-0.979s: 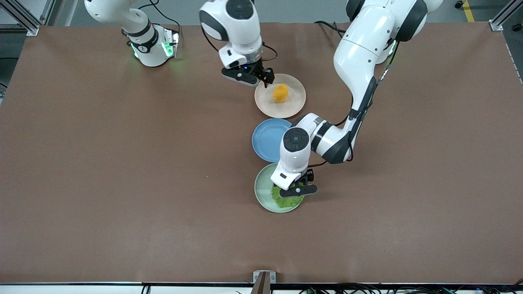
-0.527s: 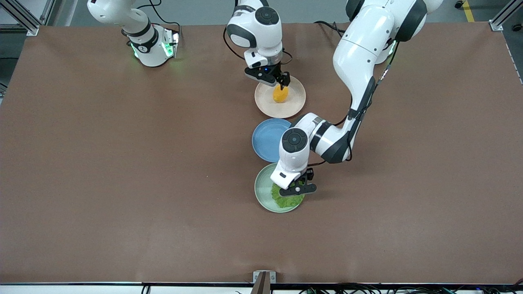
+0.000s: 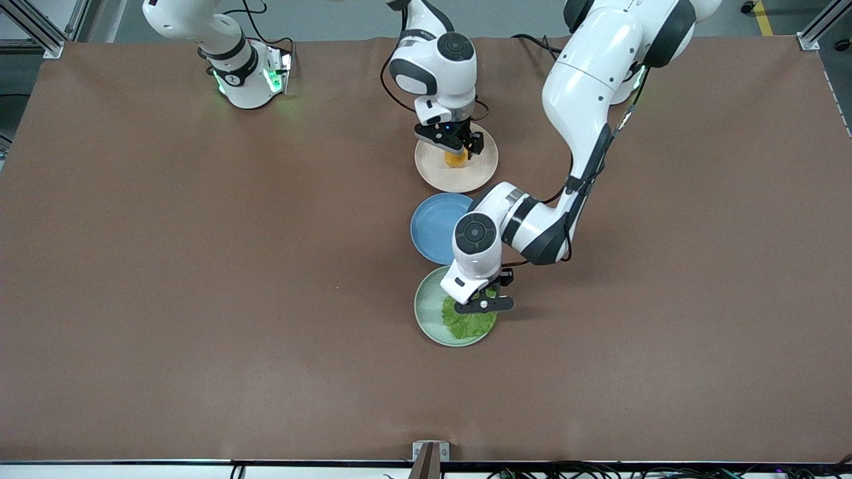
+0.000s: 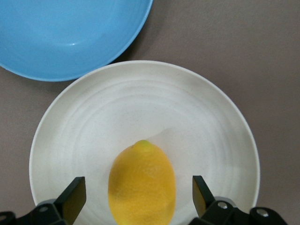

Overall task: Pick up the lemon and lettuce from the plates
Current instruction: 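Grasp the lettuce with the left gripper while the right gripper reaches the lemon, then lift the lettuce with the left gripper while the right gripper lifts the lemon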

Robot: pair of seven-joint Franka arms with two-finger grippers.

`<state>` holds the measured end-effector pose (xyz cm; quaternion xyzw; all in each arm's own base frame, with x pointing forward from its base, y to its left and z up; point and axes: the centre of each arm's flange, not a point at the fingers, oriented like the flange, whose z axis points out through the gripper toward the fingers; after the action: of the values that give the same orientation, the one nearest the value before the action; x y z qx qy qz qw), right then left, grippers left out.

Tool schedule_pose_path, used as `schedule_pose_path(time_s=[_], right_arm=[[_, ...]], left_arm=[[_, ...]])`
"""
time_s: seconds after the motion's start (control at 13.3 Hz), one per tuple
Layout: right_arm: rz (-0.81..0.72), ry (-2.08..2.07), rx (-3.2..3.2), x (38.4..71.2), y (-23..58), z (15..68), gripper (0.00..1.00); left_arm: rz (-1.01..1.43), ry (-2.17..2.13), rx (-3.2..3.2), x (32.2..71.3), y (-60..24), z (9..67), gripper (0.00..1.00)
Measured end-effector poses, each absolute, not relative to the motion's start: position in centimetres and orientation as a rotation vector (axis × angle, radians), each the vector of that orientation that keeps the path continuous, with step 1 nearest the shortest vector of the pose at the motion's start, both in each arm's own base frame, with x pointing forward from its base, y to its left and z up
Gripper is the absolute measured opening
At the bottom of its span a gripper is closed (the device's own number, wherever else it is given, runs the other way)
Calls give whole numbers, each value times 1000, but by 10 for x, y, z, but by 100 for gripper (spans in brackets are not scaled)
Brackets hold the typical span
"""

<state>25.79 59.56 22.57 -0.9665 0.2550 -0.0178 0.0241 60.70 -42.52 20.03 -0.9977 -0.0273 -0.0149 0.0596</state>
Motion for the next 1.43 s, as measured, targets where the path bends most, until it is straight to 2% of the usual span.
schedule_pose_path(time_s=[0.15,0.3,0.38,0.45,0.53,0.6,0.68,0.75,0.9,0.98,1.05,1.13,1.21,1.43], right_arm=[[-58,813,-2986,260,601,218,100],[-59,827,-2988,260,603,211,98],[-59,833,-2989,261,604,208,93],[-59,834,-2990,261,605,207,93],[-59,835,-2993,261,605,206,86],[-58,833,-2996,259,606,205,86],[-58,830,-2999,257,607,204,81],[-58,825,-3003,255,607,204,81],[-57,821,-3015,252,608,204,64],[-58,830,-3028,254,607,205,64],[-65,840,-3047,261,605,207,64],[-70,827,-3069,274,600,216,64],[-72,794,-3086,292,593,232,64],[-72,689,-3098,372,545,303,64]], left_arm=[[-48,-87,-3023,609,-424,203,41],[-47,-90,-3023,610,-424,205,36],[-44,-91,-3021,610,-423,206,36],[-43,-92,-3020,610,-423,209,30],[-44,-94,-3022,610,-424,211,30],[-45,-96,-3024,610,-424,213,25],[-46,-97,-3025,611,-424,215,25],[-47,-97,-3025,611,-424,216,23],[-48,-100,-3028,611,-424,218,19],[-47,-105,-3033,611,-424,220,19],[-45,-113,-3042,611,-425,223,13],[-45,-120,-3050,612,-425,227,13],[-48,-124,-3055,612,-426,230,8],[-81,-154,-3094,617,-427,262,5]])
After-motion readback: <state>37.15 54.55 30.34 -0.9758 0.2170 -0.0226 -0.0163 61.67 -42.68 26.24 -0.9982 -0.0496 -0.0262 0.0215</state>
